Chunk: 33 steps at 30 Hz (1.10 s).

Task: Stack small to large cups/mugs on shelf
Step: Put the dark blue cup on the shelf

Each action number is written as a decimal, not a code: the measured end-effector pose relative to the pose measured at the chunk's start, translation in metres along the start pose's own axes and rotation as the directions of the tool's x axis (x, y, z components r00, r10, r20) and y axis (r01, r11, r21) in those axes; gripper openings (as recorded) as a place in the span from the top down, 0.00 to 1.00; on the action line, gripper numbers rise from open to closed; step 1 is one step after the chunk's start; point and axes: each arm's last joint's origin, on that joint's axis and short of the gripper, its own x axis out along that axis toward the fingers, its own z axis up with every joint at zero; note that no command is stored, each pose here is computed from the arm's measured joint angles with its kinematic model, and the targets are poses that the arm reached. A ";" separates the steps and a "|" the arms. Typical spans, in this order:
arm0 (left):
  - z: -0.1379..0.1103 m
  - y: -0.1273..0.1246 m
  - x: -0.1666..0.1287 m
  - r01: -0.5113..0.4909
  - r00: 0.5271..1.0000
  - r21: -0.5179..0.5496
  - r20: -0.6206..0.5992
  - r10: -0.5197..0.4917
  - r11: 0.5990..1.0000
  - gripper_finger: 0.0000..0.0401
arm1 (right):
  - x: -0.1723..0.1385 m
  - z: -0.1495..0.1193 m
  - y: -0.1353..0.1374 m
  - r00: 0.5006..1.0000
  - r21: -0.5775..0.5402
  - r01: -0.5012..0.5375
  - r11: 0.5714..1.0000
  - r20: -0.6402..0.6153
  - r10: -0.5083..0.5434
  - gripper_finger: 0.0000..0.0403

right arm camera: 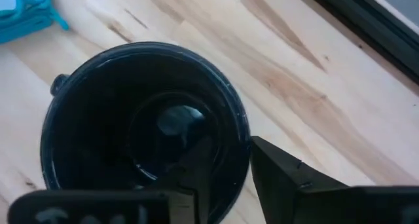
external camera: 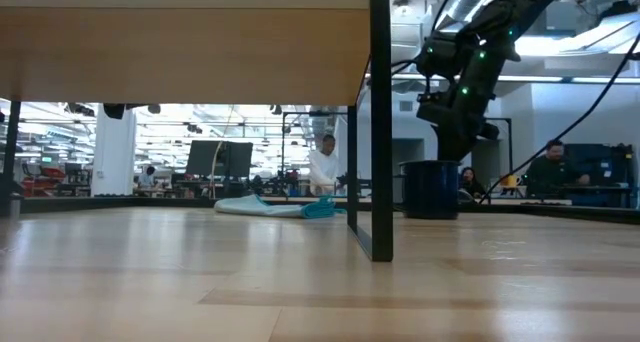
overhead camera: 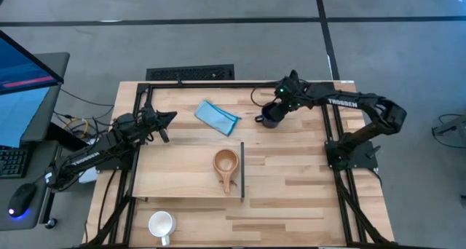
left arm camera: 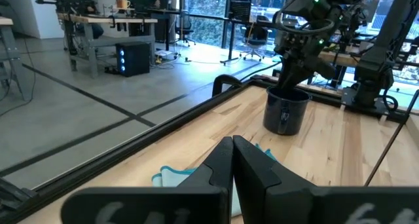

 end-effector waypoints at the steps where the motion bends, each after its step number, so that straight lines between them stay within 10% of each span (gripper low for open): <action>1: 0.000 0.000 0.000 0.000 1.000 0.000 0.000 0.000 1.000 1.00 | 0.000 0.000 0.001 1.000 -0.003 -0.002 1.000 0.000 0.002 0.70; 33: 0.000 0.000 0.000 0.001 1.000 0.000 0.000 -0.001 1.000 1.00 | -0.001 -0.008 0.010 0.998 0.067 0.010 0.998 -0.062 -0.006 0.78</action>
